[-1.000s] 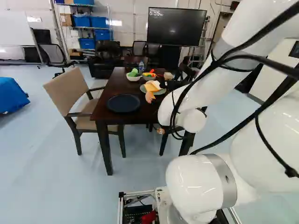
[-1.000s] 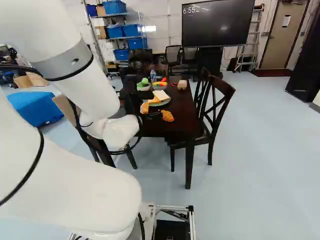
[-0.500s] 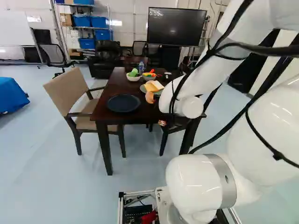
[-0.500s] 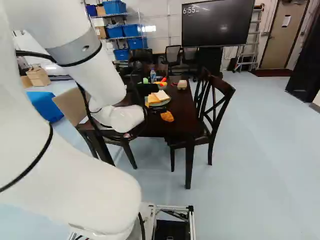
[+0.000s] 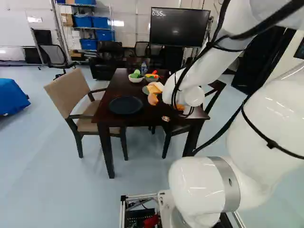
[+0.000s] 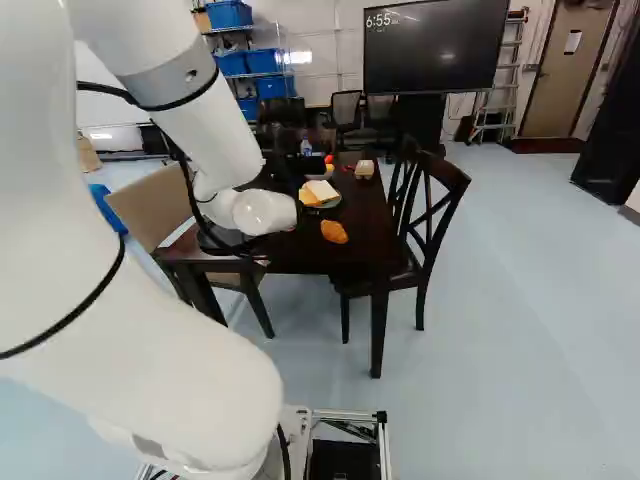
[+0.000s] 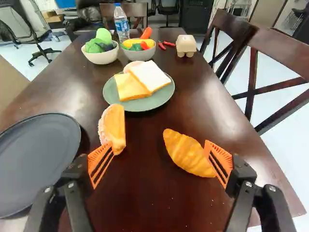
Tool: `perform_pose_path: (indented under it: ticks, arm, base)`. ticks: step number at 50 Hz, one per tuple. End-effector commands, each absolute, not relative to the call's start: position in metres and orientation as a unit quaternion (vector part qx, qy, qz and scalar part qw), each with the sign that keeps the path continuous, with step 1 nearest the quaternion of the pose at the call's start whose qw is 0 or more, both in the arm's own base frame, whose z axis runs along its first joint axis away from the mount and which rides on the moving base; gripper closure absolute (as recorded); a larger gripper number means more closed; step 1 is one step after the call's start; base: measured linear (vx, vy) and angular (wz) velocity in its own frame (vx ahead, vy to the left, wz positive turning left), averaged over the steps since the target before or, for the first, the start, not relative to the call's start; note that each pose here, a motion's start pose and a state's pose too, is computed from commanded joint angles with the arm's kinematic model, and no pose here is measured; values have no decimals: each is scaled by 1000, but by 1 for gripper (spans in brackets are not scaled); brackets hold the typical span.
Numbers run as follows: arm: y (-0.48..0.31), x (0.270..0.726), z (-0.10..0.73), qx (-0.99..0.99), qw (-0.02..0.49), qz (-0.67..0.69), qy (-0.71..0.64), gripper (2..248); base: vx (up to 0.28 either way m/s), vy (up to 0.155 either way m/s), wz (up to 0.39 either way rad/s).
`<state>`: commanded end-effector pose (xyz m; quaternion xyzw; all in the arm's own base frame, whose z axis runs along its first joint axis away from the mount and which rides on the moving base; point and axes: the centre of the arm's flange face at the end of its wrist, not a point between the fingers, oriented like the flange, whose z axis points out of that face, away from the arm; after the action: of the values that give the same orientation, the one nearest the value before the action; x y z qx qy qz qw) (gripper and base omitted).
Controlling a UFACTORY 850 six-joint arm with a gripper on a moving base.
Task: Move the croissant to the empty plate
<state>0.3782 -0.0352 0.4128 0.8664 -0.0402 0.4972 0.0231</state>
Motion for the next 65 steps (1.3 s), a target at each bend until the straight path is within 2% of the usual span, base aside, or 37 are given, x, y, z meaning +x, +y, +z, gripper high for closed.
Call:
perform_pose_path:
  ticks: [36,65]
  arm:
    - [-50,393,435,899,28,433,-56,3]
    - [-73,425,456,923,84,372,47,3]
  base:
    - [0,0,0]
    - [0,0,0]
